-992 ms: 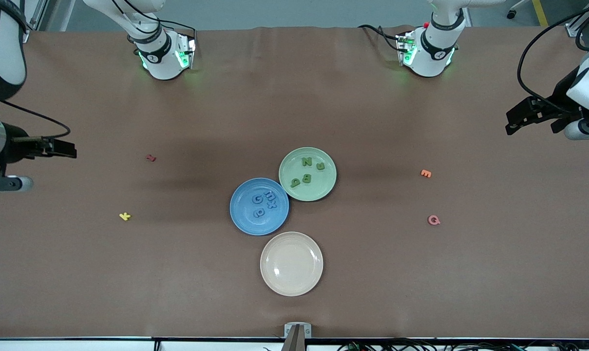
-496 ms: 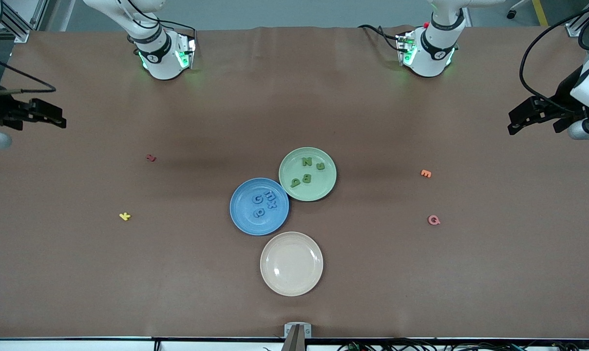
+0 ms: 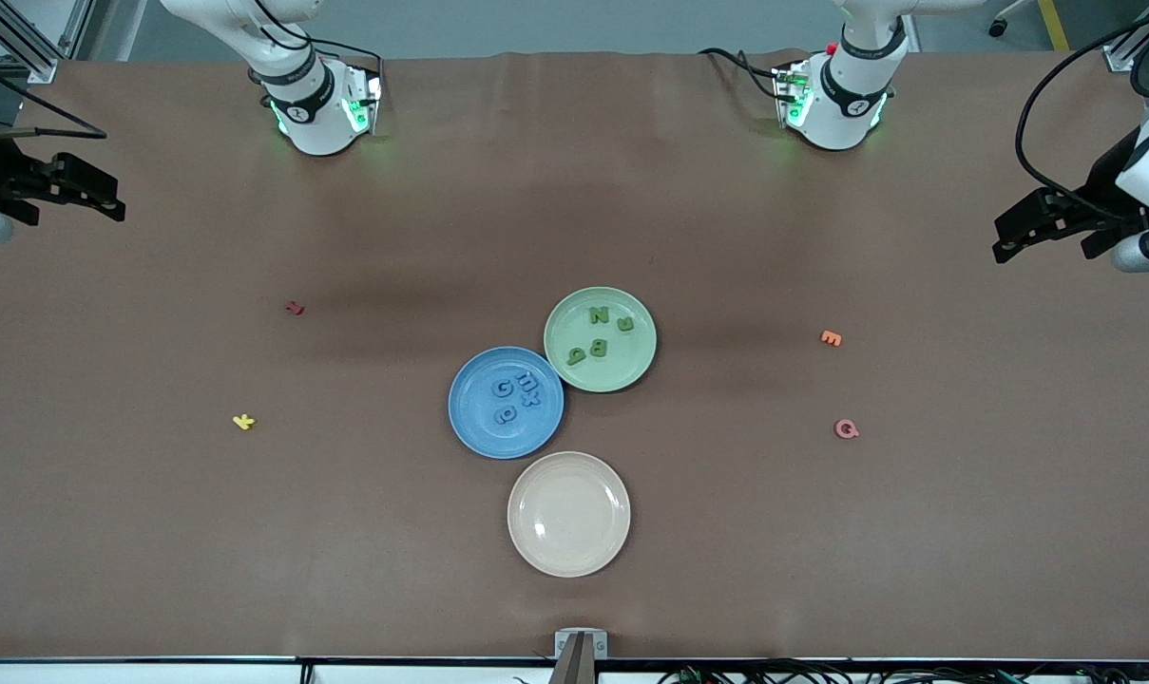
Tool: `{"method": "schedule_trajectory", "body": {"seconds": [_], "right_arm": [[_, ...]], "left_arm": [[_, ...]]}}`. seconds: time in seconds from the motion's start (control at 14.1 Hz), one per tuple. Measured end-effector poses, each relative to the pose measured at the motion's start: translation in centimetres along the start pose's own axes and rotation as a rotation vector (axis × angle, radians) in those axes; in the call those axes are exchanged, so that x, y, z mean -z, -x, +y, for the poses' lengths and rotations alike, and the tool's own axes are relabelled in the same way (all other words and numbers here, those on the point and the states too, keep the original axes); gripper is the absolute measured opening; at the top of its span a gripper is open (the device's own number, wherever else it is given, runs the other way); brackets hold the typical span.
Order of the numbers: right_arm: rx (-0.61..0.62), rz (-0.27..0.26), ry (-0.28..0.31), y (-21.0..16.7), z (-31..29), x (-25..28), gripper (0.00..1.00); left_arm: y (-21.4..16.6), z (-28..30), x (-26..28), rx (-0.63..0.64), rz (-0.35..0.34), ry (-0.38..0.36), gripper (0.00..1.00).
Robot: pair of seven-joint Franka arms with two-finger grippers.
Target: Sort letters by color into matching plates
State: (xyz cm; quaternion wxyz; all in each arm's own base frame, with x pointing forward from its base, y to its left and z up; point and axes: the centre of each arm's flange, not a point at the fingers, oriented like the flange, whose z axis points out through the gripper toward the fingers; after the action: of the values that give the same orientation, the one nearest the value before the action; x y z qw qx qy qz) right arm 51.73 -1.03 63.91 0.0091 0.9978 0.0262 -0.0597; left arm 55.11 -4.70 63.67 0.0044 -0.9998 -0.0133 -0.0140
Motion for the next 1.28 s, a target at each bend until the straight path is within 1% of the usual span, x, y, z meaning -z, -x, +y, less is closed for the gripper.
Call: {"method": "schedule_trajectory", "body": {"seconds": [0.35,0.71,0.99,1.28], "right_arm": [[-0.015,0.024,-0.004,1.0,0.9,1.1,1.0],[-0.019,0.066,-0.004,3.0,1.0,3.1,1.0],[-0.024,0.063,-0.017,3.1,1.3,2.8,1.0],[-0.031,0.06,-0.047,2.8,1.5,1.9,1.0]], "left_arm": [[0.0,0.0,0.0,0.0,0.0,0.0,1.0],[0.0,0.0,0.0,0.0,0.0,0.0,1.0],[0.0,0.0,0.0,0.0,0.0,0.0,1.0],[0.0,0.0,0.0,0.0,0.0,0.0,1.0]]}}
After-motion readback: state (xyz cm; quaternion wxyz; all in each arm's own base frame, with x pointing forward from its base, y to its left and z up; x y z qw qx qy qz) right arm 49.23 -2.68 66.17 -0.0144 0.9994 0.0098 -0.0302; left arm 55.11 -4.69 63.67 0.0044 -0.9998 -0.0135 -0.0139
